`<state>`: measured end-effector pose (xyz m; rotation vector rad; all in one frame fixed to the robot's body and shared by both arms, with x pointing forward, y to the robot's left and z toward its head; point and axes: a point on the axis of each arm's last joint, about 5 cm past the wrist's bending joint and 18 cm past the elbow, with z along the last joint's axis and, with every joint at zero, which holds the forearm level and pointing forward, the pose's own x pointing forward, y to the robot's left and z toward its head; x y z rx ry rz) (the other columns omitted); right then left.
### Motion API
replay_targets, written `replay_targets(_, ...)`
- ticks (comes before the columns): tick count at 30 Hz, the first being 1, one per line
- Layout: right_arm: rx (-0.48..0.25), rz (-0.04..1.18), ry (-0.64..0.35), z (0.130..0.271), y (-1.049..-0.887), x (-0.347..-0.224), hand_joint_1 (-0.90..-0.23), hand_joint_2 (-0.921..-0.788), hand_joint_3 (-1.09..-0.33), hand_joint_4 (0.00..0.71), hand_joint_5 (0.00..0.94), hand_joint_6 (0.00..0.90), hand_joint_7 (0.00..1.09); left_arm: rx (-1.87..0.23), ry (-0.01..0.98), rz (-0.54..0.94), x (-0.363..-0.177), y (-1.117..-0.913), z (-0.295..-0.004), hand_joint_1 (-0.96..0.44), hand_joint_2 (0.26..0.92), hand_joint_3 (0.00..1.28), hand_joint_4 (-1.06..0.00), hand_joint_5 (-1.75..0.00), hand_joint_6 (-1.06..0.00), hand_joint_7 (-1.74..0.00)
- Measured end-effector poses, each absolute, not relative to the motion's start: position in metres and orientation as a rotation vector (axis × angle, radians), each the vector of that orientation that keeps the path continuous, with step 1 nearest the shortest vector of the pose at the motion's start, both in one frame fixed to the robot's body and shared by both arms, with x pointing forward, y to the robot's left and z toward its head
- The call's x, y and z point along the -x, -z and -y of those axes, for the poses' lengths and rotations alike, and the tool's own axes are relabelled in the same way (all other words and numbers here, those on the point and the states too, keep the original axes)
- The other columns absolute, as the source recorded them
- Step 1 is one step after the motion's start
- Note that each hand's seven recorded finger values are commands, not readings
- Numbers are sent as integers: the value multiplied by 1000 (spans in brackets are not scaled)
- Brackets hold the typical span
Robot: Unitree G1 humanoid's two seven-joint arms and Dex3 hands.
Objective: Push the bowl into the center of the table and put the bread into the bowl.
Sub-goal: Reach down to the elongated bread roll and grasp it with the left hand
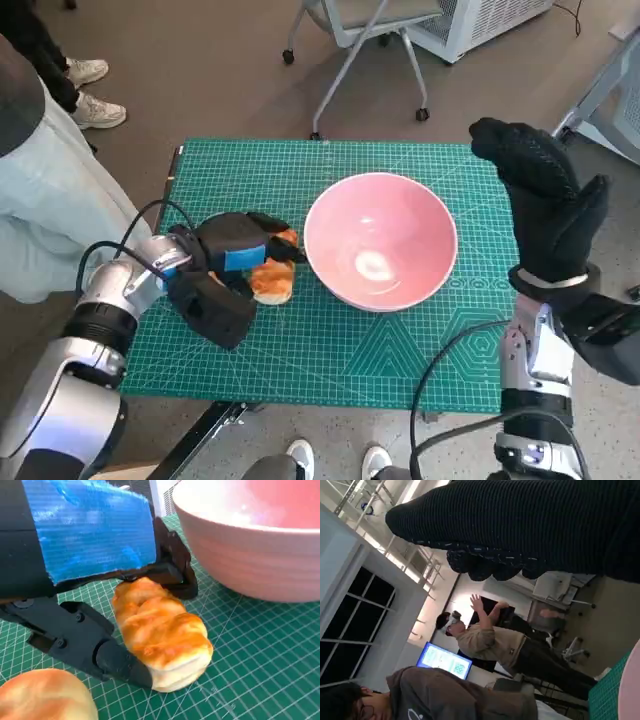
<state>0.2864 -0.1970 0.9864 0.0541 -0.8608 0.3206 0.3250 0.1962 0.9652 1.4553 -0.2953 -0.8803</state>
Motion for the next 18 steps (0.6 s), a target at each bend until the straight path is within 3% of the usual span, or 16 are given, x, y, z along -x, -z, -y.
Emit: replay_targets(18, -54, 855, -322, 197, -986, -287, -691, -921, -737, 186, 0, 152, 347, -1450, 875, 308, -324, -970, -199, 1, 920, 48, -704, -1071, -662, -1205)
